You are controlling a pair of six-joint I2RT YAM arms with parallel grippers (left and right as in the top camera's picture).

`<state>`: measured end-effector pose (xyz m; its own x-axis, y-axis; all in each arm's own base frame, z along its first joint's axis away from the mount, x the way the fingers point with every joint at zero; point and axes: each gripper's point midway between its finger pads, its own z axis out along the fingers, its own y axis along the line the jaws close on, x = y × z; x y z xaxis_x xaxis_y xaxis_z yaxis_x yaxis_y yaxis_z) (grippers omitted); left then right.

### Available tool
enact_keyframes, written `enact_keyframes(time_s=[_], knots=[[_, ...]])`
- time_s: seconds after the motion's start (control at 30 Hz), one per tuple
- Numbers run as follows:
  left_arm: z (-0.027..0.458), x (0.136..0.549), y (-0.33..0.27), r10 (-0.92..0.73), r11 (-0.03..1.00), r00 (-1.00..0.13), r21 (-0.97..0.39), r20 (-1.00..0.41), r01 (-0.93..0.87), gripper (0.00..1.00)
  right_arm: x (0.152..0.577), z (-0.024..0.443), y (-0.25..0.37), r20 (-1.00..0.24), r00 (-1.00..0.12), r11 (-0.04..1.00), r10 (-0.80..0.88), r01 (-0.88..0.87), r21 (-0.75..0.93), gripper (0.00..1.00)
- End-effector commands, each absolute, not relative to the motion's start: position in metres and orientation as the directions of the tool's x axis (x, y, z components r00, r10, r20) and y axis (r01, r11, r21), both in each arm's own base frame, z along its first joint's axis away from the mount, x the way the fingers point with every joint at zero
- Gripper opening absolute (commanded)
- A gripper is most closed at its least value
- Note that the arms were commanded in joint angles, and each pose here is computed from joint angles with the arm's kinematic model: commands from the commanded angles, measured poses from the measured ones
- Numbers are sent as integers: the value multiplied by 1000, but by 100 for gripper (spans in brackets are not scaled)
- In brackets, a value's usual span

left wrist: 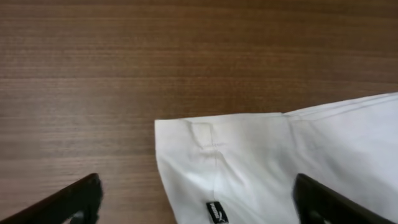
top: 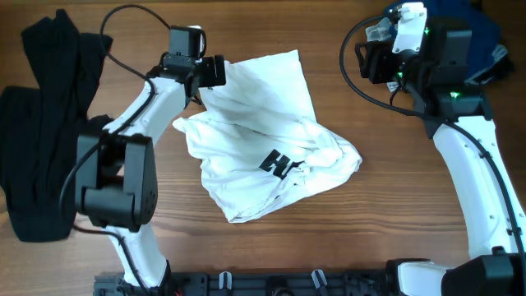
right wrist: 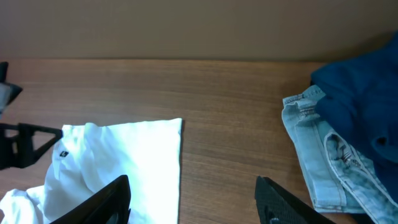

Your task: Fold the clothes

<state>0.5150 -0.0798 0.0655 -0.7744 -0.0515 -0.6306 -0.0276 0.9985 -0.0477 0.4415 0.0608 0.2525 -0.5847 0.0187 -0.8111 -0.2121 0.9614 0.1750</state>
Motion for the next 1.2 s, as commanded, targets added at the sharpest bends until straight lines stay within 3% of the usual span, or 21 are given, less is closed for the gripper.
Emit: enact_keyframes(time_s=[0.0,0.1,0.13,0.23,0.5,0.57,0.6,0.63,0.67,0.77,0.9,0.97,1.07,1.17], knots=[[53,523,-85,-37,999,-779,-51,-626,-6,79,445,255,63,-817,-576,964,-4,-220,151,61],[43,518,-93,-37,996,-801,-85,-597,18,59,447,241,67,-794,-608,962,-9,-221,158,61],[41,517,-93,-35,996,-807,-83,-590,17,56,448,235,67,-784,-621,963,-11,-218,160,61],[26,511,-91,-30,997,-830,-75,-556,14,62,451,211,70,-743,-669,958,-13,-221,183,61],[-16,502,-94,-9,998,-873,-58,-487,22,54,452,208,78,-741,-672,943,-14,-256,214,67],[-16,502,-94,-9,998,-872,-58,-489,22,31,452,208,78,-739,-673,943,-14,-255,215,67],[-16,502,-94,-8,998,-873,-58,-487,23,10,452,207,78,-738,-675,943,-14,-255,215,67],[-15,502,-91,-10,999,-873,-48,-488,15,4,451,207,79,-737,-676,941,-14,-257,218,66],[-8,504,-83,-20,999,-865,-33,-501,-3,4,450,208,84,-736,-676,931,-15,-278,236,67],[55,520,-50,-90,996,-792,-52,-604,-74,4,439,210,107,-722,-691,873,-25,-367,321,71],[192,519,42,-217,968,-572,-101,-791,-228,4,411,189,140,-632,-770,846,-93,-396,358,72],[242,505,75,-262,948,-468,-133,-844,-290,4,396,171,156,-568,-811,833,-138,-405,376,79],[289,486,92,-281,942,-382,-176,-880,-286,4,375,136,178,-465,-854,818,-235,-432,379,80],[301,479,88,-279,946,-370,-187,-886,-266,4,370,106,205,-454,-810,763,-371,-544,348,80]])
